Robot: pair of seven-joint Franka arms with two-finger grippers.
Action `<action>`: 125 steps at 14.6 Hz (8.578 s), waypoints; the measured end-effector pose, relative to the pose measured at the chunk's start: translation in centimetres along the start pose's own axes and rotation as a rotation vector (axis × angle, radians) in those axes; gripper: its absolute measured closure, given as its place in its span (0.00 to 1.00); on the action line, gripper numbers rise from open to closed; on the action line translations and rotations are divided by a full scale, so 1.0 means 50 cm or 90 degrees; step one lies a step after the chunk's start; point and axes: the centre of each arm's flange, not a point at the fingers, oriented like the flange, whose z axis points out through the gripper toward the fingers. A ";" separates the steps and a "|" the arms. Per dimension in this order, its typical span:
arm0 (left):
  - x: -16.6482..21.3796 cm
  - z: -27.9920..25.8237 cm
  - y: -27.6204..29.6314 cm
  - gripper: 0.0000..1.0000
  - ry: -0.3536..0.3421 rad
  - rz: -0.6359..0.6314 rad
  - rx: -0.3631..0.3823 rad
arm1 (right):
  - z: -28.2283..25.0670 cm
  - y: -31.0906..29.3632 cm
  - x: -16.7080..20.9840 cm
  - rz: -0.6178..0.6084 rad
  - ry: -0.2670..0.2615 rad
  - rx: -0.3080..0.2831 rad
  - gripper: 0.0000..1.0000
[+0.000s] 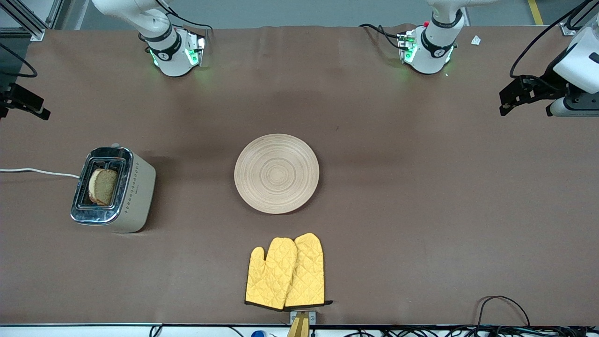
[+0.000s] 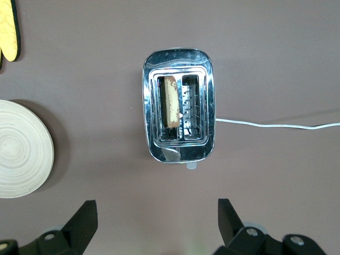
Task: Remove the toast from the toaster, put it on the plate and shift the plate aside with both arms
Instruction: 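Move the right gripper toward the toast in the chrome toaster, then grasp the toast slice with the right gripper and lift it out, then carry the toast with the right gripper over the wooden plate, then lower the toast onto the plate and open the right gripper, then retract the right gripper while the left gripper reaches the plate rim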
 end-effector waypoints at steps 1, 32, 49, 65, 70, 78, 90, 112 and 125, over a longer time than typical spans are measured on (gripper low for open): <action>0.000 0.000 0.000 0.00 0.000 0.000 0.000 | 0.000 0.000 0.000 0.000 0.000 0.000 0.00; 0.020 0.036 -0.014 0.00 -0.021 -0.007 -0.002 | 0.502 -0.003 0.247 -0.047 -0.125 -0.034 0.89; 0.034 0.068 -0.023 0.00 -0.041 -0.011 -0.003 | 0.522 -0.714 0.084 -0.010 -0.118 -0.101 0.91; 0.045 0.092 -0.017 0.00 -0.054 -0.007 -0.005 | 0.699 -0.813 0.055 0.241 -0.201 0.296 0.91; 0.046 0.094 -0.010 0.00 -0.056 -0.003 -0.005 | 0.723 -0.800 0.051 0.255 -0.219 0.308 0.81; 0.047 0.097 -0.009 0.00 -0.057 -0.003 -0.005 | 0.710 -0.756 0.073 0.136 -0.133 0.147 0.01; 0.151 0.295 0.053 0.00 -0.113 -0.011 -0.186 | 0.420 -0.352 0.201 -0.015 -0.036 0.043 0.00; 0.081 1.001 0.490 0.34 -0.044 0.080 -0.736 | 0.092 -0.058 0.186 -0.018 0.021 0.028 0.00; 0.026 1.078 0.557 0.80 -0.082 0.053 -0.731 | 0.067 -0.043 0.194 -0.088 -0.015 0.044 0.00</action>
